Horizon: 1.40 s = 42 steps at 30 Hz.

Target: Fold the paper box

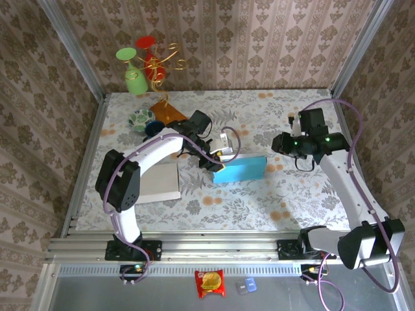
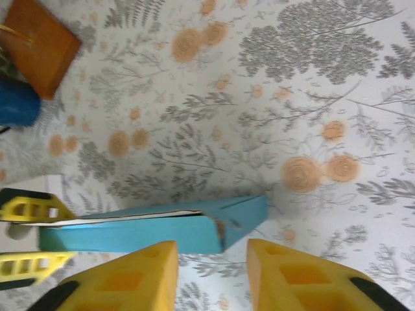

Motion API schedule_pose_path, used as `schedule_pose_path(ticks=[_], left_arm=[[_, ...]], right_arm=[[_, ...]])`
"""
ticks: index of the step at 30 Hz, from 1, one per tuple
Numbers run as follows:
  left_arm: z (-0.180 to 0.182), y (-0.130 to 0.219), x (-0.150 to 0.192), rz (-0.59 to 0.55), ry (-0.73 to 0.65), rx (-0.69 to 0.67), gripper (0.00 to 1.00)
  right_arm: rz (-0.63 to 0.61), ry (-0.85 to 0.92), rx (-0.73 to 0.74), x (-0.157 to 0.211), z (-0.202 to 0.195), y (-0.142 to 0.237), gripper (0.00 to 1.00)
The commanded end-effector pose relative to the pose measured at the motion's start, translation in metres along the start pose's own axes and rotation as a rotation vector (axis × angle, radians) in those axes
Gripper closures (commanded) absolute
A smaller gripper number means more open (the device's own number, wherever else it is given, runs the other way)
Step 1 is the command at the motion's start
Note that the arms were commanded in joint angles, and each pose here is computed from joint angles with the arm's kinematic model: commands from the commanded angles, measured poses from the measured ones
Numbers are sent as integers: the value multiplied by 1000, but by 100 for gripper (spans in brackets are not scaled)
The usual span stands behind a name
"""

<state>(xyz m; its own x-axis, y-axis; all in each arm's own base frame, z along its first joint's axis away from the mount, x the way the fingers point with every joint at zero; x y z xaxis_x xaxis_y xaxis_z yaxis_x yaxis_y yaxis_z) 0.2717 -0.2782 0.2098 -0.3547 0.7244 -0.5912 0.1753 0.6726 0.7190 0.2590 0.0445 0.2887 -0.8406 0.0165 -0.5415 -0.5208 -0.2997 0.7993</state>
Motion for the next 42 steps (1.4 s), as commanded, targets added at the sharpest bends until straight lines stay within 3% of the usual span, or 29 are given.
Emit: schedule_pose_path(ticks=[1, 8, 16, 42], left_arm=[[-4, 5, -3, -1, -7, 33, 68], [-4, 6, -2, 1, -7, 31, 68], [-3, 6, -3, 2, -10, 32, 68], [0, 6, -4, 2, 3, 26, 72]], right_arm=[[109, 183, -35, 2, 1, -13, 67], [185, 322, 10, -1, 3, -27, 59], [258, 402, 36, -5, 13, -52, 61], [267, 445, 100, -1, 23, -57, 98]])
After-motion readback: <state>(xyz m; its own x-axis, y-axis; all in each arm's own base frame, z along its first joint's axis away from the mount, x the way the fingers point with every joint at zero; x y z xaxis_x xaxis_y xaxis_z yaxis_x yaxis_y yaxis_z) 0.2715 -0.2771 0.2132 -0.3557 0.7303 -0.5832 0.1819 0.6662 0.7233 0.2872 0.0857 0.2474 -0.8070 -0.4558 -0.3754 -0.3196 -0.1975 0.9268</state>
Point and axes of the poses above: each hand's point on the last joint's axis, 136 mm out from that joint toward the fingers, its own y axis back along the fingers, its own z axis along the line the jaws close on, x = y × z, the point moved 10 cm from there along y, back along the fingers, and after that the axes turned 14 degrees about y, right-handed, at the moved point
